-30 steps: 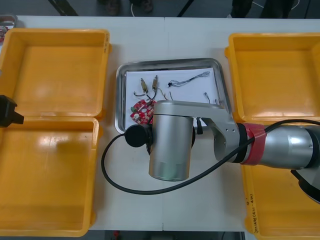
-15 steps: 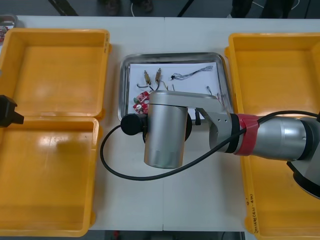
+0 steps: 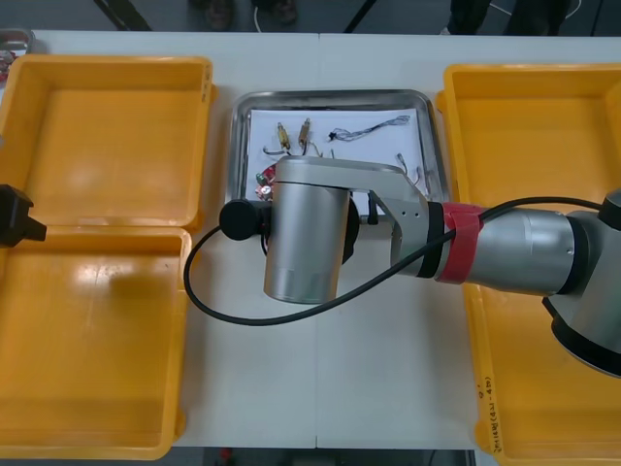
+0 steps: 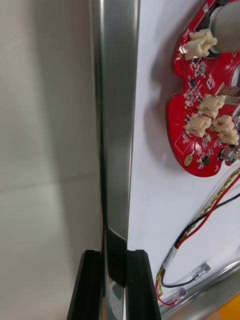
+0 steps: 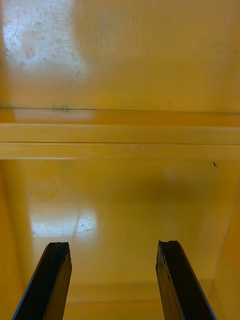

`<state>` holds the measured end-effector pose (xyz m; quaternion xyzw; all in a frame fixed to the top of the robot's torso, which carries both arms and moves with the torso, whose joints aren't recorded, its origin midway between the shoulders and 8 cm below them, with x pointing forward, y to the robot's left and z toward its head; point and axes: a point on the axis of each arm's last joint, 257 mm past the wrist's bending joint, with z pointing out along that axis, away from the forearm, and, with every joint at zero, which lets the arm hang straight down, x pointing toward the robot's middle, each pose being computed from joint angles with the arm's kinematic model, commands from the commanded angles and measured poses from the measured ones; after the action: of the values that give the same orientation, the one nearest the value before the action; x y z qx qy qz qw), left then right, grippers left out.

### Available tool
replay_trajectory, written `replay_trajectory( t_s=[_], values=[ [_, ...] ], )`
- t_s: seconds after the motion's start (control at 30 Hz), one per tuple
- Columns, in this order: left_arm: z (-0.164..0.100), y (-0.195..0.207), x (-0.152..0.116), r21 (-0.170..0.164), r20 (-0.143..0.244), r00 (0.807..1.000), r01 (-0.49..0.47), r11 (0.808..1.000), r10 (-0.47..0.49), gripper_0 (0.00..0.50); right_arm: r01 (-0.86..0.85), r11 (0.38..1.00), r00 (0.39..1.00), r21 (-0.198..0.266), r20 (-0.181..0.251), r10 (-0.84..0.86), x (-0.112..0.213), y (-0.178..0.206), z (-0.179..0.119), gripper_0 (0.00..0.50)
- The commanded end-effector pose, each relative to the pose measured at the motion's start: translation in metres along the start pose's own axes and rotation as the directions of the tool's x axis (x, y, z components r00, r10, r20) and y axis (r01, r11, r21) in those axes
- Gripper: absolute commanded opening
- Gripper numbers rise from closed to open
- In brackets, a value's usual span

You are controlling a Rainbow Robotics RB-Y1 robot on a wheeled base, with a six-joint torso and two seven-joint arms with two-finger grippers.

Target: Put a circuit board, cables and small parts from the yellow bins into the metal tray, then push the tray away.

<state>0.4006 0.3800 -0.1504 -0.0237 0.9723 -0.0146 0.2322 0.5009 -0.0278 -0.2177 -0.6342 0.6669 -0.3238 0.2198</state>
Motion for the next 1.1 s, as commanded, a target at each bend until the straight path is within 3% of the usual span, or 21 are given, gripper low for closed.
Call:
replay_trajectory(
  t_s=[0.03, 0.53, 1.1],
  values=[
    [-0.016, 0.015, -0.004, -0.047, 0.023, 0.997, -0.072, 0.996, 0.073, 0.5, -0.036, 0.998, 0.998, 0.055, 0.05, 0.033, -0.024, -0.033, -0.017, 0.0],
    [-0.016, 0.015, -0.004, -0.047, 0.023, 0.997, -0.072, 0.996, 0.073, 0.5, -0.078, 0.994, 0.996, 0.075, 0.038, 0.075, -0.027, -0.068, -0.005, 0.0],
    [-0.016, 0.015, -0.004, -0.047, 0.023, 0.997, -0.072, 0.996, 0.073, 0.5, -0.073, 0.992, 0.995, 0.106, 0.08, 0.064, -0.037, -0.092, 0.007, 0.0]
  ],
)
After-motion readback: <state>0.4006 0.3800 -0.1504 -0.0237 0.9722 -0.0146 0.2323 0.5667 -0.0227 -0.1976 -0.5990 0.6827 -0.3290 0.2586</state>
